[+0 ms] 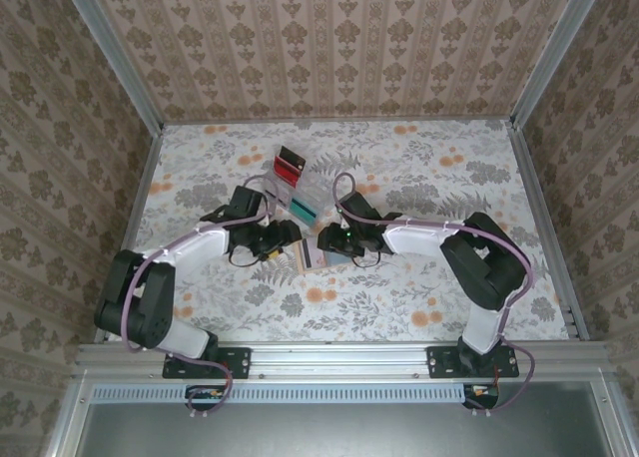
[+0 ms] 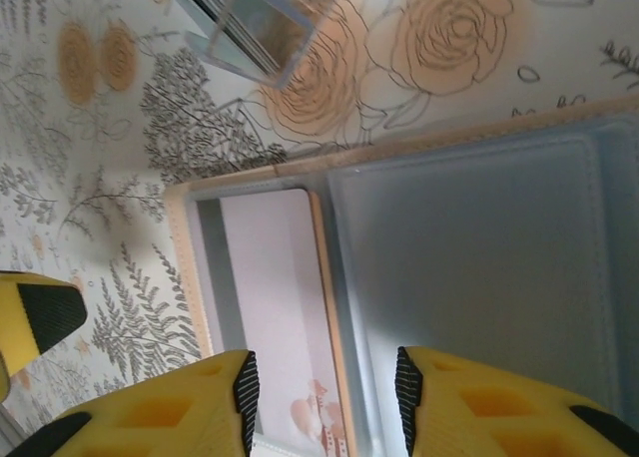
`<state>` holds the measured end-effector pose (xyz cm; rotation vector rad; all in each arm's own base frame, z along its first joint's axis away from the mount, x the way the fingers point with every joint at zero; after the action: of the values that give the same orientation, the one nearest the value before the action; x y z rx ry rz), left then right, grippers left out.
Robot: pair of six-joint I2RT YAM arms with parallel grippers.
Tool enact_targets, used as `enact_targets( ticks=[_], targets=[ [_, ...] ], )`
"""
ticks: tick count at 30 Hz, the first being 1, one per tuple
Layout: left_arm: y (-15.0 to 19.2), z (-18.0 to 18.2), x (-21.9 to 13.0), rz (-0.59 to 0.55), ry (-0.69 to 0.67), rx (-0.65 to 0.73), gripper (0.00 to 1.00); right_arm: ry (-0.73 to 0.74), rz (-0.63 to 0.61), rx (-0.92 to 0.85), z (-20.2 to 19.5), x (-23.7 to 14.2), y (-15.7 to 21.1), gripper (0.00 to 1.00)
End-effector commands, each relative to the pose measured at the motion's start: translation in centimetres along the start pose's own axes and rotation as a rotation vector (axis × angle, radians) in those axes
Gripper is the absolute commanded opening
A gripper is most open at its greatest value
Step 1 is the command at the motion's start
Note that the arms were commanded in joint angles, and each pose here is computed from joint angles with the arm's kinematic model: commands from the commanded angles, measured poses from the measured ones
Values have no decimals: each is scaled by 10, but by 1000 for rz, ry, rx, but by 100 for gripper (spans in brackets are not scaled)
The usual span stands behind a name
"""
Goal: Take the credit cards out of the card holder
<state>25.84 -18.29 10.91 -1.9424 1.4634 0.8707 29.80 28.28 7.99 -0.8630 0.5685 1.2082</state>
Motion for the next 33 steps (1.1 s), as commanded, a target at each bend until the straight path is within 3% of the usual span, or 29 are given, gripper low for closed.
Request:
enact_targets(
  ticks=[1, 3, 17, 33],
  targets=[
    [-9, -11, 6, -20, 16, 4, 58, -68, 8, -1, 14, 3, -6, 40],
    [-1, -15, 17, 9, 11, 25, 50, -79, 20, -10, 16, 5, -5, 38],
    [0, -6, 44, 67, -17, -5, 33, -39, 66, -24, 6, 16, 0, 28],
    [3, 4, 53, 106, -46, -14, 24, 63, 80, -41, -11, 18, 5, 25]
  ],
)
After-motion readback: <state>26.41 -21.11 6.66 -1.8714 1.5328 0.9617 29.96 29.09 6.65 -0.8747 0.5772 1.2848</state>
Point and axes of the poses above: each hand's point on the last joint's axis, 136 mm out from that joint toward the fingers, its own x axis out along the fingers, its own z axis along the line the jaws close on, y = z × x, the point moved 5 cm from there along -x, back along the fingers, and after that the axes turned 4 degrees about -x, right-handed, at the moved point
